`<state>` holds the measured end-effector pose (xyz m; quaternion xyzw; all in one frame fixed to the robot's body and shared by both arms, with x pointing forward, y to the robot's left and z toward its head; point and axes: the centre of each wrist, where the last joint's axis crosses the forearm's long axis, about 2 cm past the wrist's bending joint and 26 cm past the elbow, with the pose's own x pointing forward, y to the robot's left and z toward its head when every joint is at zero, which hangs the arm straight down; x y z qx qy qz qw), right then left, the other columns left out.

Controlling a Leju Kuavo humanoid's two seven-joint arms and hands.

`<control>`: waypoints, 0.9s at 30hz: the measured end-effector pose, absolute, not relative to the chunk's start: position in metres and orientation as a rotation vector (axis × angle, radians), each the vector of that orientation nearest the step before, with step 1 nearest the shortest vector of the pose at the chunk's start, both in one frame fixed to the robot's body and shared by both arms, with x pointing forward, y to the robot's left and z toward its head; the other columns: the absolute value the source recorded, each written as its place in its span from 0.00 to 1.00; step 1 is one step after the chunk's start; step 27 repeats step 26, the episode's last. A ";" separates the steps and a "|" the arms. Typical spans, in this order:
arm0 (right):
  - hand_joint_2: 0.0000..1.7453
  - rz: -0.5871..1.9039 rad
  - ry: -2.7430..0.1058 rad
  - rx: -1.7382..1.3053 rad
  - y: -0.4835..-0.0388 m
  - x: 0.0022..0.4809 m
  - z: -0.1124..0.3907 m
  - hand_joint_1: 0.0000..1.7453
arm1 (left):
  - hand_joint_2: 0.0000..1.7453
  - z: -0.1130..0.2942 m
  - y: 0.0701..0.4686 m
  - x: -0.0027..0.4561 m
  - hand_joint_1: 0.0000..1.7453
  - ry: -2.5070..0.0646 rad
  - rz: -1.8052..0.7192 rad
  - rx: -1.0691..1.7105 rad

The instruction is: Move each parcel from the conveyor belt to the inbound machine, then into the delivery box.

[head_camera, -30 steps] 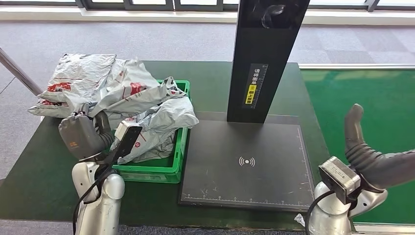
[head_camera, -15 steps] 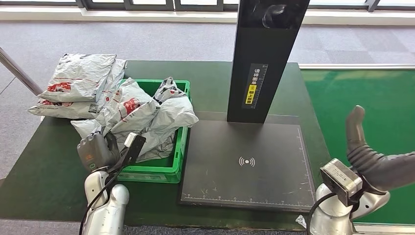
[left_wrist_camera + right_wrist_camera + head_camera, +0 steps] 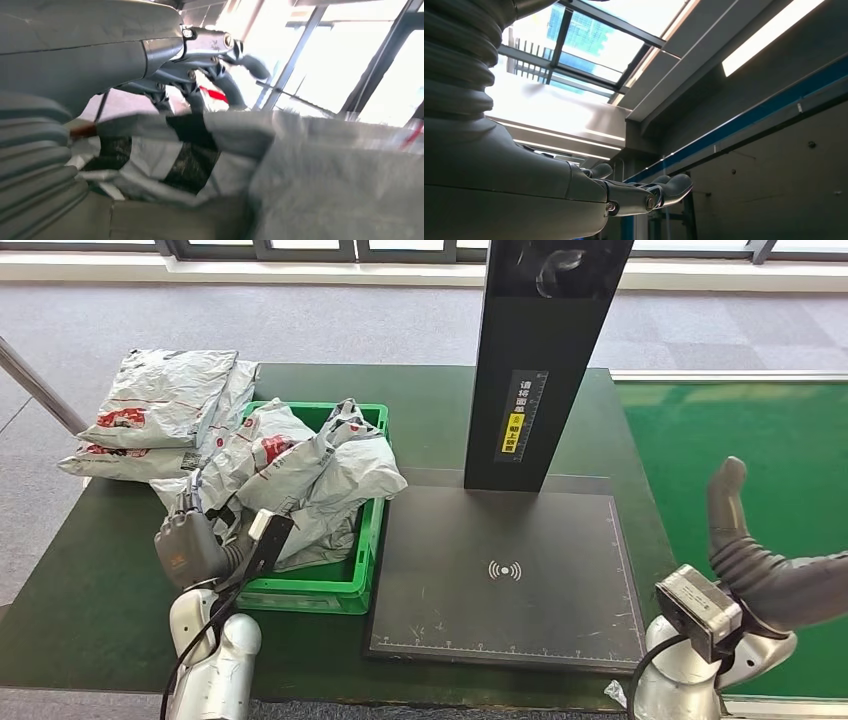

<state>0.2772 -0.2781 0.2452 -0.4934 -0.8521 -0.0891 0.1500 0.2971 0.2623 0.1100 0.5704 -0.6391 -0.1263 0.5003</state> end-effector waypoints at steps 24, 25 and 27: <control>1.00 -0.232 -2.445 -1.431 -0.278 0.277 0.244 0.00 | 0.00 0.203 0.296 0.264 0.00 -2.097 0.032 1.550; 1.00 -0.231 -2.445 -1.430 -0.278 0.277 0.244 0.00 | 0.00 0.205 0.297 0.263 0.00 -2.113 0.041 1.551; 1.00 -0.231 -2.445 -1.430 -0.278 0.277 0.244 0.00 | 0.00 0.206 0.297 0.262 0.00 -2.121 0.045 1.552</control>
